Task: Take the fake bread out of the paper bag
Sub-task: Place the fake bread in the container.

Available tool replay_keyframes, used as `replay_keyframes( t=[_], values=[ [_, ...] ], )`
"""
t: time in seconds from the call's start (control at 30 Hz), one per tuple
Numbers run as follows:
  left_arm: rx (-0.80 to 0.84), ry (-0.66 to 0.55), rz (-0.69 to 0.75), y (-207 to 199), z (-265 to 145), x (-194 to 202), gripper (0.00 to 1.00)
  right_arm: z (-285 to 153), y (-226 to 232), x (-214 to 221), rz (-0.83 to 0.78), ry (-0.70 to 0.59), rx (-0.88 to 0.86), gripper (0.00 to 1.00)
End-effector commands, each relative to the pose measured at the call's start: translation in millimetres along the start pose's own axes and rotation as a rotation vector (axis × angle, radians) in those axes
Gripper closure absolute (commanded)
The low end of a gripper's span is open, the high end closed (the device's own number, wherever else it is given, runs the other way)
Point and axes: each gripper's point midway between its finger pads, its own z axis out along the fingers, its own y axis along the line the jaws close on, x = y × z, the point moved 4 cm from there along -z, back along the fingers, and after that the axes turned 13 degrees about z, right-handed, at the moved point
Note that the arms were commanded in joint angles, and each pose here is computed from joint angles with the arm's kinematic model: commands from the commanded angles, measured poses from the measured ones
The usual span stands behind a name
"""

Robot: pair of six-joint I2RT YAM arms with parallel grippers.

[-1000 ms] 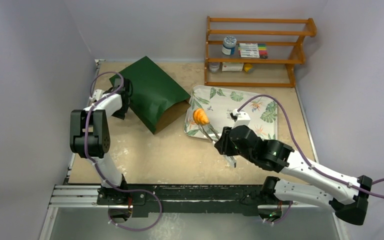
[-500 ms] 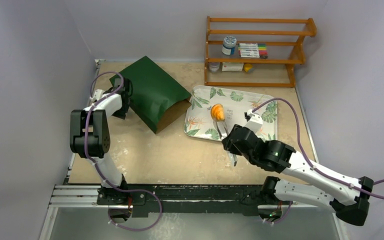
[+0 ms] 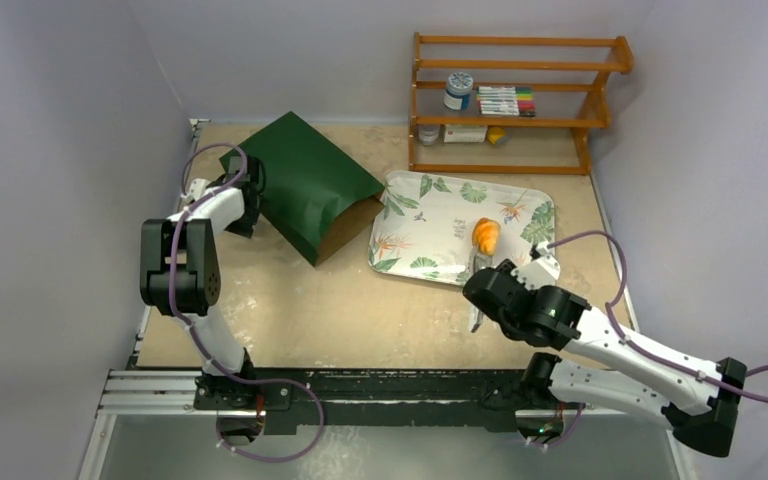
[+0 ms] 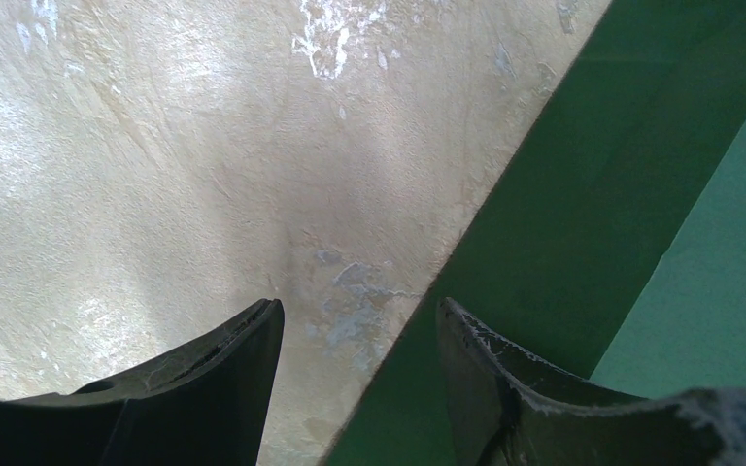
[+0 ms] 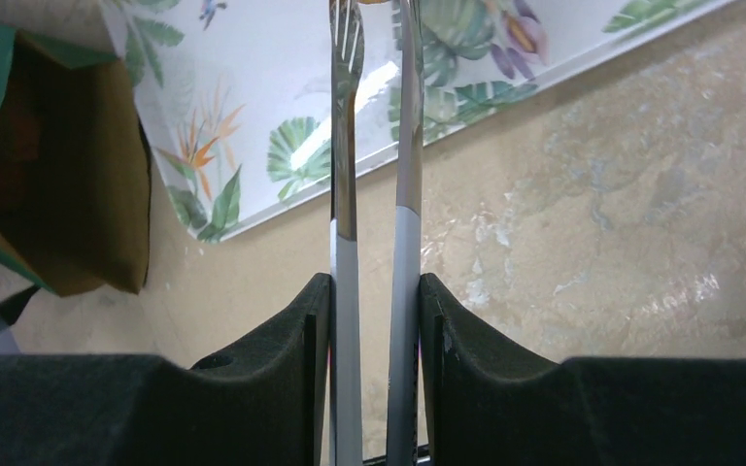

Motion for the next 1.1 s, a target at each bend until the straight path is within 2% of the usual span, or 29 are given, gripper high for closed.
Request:
replay_keyframes(
  t=[0.0, 0.33, 0.53, 0.7, 0.87, 1.07],
  values=[
    [0.041, -0.022, -0.002, -11.2, 0.3, -3.6, 0.41, 6.3, -17.0, -15.6, 0.176, -0.111, 0.040, 1.00],
    [0.044, -0.032, -0.003, -16.5, 3.3, -5.9, 0.42, 18.2, -50.9, -13.4, 0.267, -0.180, 0.185, 1.00],
    [0.049, -0.027, -0.001, -20.5, 5.8, -5.3, 0.42, 17.9, -55.8, -18.2, 0.279, -0.202, 0.188, 0.96],
    [0.044, -0.025, 0.000, -19.3, 7.4, -3.7, 0.42, 19.4, -55.0, -15.5, 0.275, -0.199, 0.202, 0.85],
    [0.048, -0.023, -0.003, -20.0, 6.4, -4.1, 0.42, 19.9, -54.6, -12.3, 0.257, -0.191, 0.220, 0.69],
    [0.052, -0.023, -0.006, -20.8, 4.7, -5.1, 0.42, 17.8, -54.9, -12.0, 0.255, -0.175, 0.220, 0.59]
  ],
)
